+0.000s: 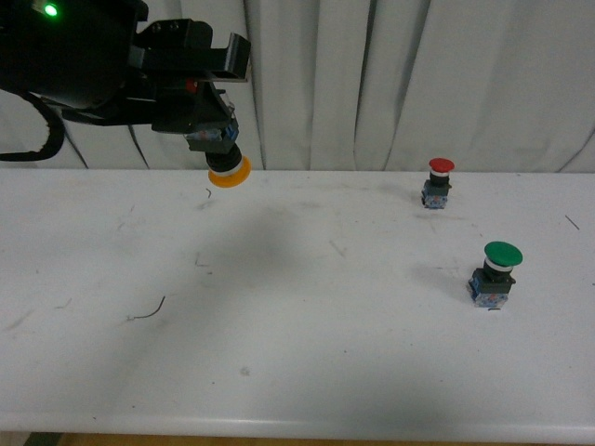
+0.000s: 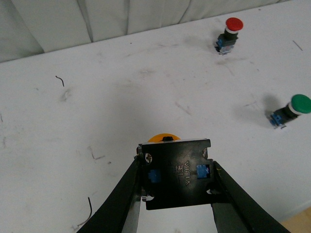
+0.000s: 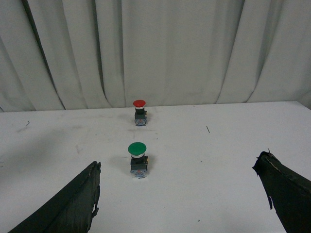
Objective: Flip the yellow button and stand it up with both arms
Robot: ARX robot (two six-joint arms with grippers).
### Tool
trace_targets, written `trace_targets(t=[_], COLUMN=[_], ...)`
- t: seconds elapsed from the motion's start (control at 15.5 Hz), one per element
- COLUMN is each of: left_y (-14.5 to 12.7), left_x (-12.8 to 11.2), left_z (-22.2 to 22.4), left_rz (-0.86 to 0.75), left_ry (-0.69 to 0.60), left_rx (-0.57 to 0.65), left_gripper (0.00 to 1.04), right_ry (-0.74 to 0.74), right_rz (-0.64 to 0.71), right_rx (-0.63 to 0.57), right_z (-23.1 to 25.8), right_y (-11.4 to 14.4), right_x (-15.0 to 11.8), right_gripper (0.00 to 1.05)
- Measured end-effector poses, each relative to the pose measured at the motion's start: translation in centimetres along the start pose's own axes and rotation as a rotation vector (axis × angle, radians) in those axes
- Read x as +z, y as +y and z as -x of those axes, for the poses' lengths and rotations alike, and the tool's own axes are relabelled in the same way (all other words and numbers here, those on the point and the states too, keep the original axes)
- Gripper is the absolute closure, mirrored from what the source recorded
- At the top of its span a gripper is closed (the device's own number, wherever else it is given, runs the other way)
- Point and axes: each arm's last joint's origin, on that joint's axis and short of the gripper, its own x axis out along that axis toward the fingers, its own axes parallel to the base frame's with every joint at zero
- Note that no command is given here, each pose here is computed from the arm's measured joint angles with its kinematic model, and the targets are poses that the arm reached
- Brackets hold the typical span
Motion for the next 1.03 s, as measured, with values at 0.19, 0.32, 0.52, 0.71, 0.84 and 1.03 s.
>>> trace_targets(t=[0.19, 0.32, 0.52, 0.71, 0.84, 1.03], left_y=[-1.5, -1.6, -1.0, -0.3, -0.3, 0.0], left_x=[-2.1, -3.7, -3.2, -3.7, -4.6, -5.4], left_z=[3.6, 4.6, 6.7, 7.6, 7.3, 6.1], left_rz=[-0.025, -0.021, 0.095, 0.277, 0.375, 0.520], left_ry=[-0.036, -0.021, -0.180, -0.316, -0.374, -0.454], left_rx=[0.018, 0.031, -0.108, -0.367, -0.525, -0.644], left_gripper=[0.70, 0.70, 0.70, 0.70, 0.70, 0.70], right_ry=[0.000, 0.000, 0.000, 0.000, 0.000, 0.000], right_rz=[0.000, 0.000, 0.000, 0.000, 0.000, 0.000], right_rx=[0.000, 0.000, 0.000, 0.000, 0.000, 0.000], right_z=[0.0, 0.0, 0.0, 0.0, 0.0, 0.0], right_y=[0.0, 0.0, 0.0, 0.0, 0.0, 0.0], right_x=[0.0, 0.0, 0.0, 0.0, 0.0, 0.0], right_gripper=[0.06, 0.06, 0.06, 0.06, 0.06, 0.06])
